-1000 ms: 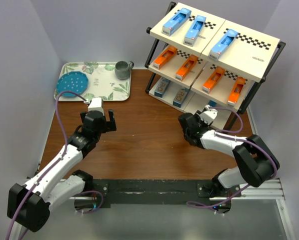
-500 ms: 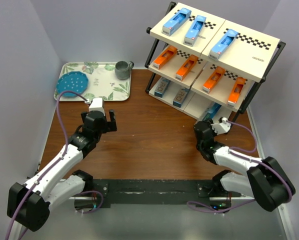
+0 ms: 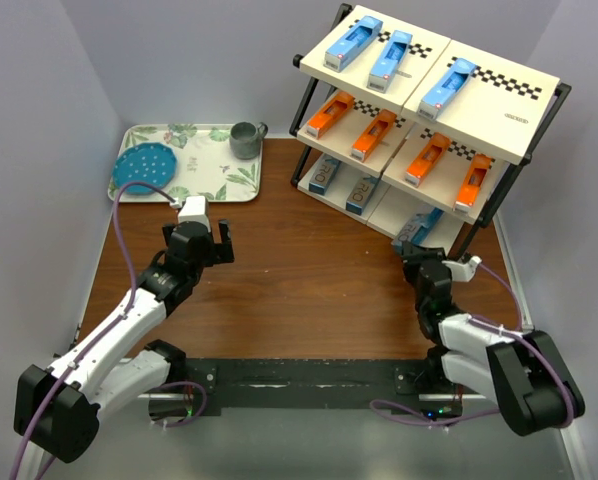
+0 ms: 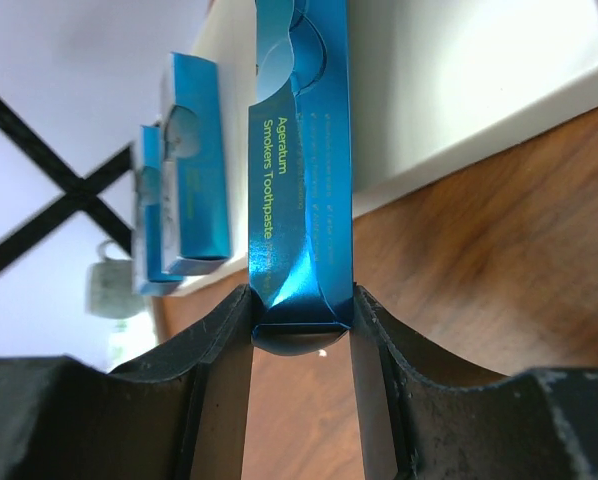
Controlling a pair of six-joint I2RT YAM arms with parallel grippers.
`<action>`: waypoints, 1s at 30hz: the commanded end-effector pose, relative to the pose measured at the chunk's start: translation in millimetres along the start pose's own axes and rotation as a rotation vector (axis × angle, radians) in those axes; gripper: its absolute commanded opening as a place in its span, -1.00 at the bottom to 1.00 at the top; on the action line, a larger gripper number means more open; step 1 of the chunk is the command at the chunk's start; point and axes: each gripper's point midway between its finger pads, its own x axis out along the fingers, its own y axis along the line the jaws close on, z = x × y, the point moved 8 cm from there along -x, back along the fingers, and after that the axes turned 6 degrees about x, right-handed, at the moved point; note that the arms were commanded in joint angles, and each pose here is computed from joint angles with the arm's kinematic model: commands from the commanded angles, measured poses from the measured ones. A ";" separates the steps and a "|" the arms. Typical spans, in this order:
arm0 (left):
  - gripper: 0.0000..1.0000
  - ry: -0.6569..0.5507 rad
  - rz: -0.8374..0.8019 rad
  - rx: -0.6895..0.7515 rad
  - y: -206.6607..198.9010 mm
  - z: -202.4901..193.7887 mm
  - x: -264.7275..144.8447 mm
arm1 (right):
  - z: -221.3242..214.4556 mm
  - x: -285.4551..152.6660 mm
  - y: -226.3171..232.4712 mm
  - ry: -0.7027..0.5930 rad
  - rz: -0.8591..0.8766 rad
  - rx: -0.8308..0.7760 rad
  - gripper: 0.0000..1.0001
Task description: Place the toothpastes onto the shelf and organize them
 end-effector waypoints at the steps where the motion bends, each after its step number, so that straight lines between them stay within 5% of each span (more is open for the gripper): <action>1: 1.00 -0.038 -0.004 0.008 -0.8 4.5 0.2 | 5.6 4.0 27.2 0.058 0.168 0.156 -0.49; 12: 0.99 -0.046 0.001 0.006 0.1 5.8 -1.0 | 10.1 32.5 24.9 0.079 0.265 0.433 -0.42; 22: 1.00 -0.045 0.012 0.010 1.2 5.2 -0.5 | 8.5 37.5 10.7 0.063 0.204 0.494 0.27; 30: 0.99 -0.040 0.013 0.012 0.9 4.6 0.6 | 9.0 32.1 -8.0 0.038 0.126 0.523 0.40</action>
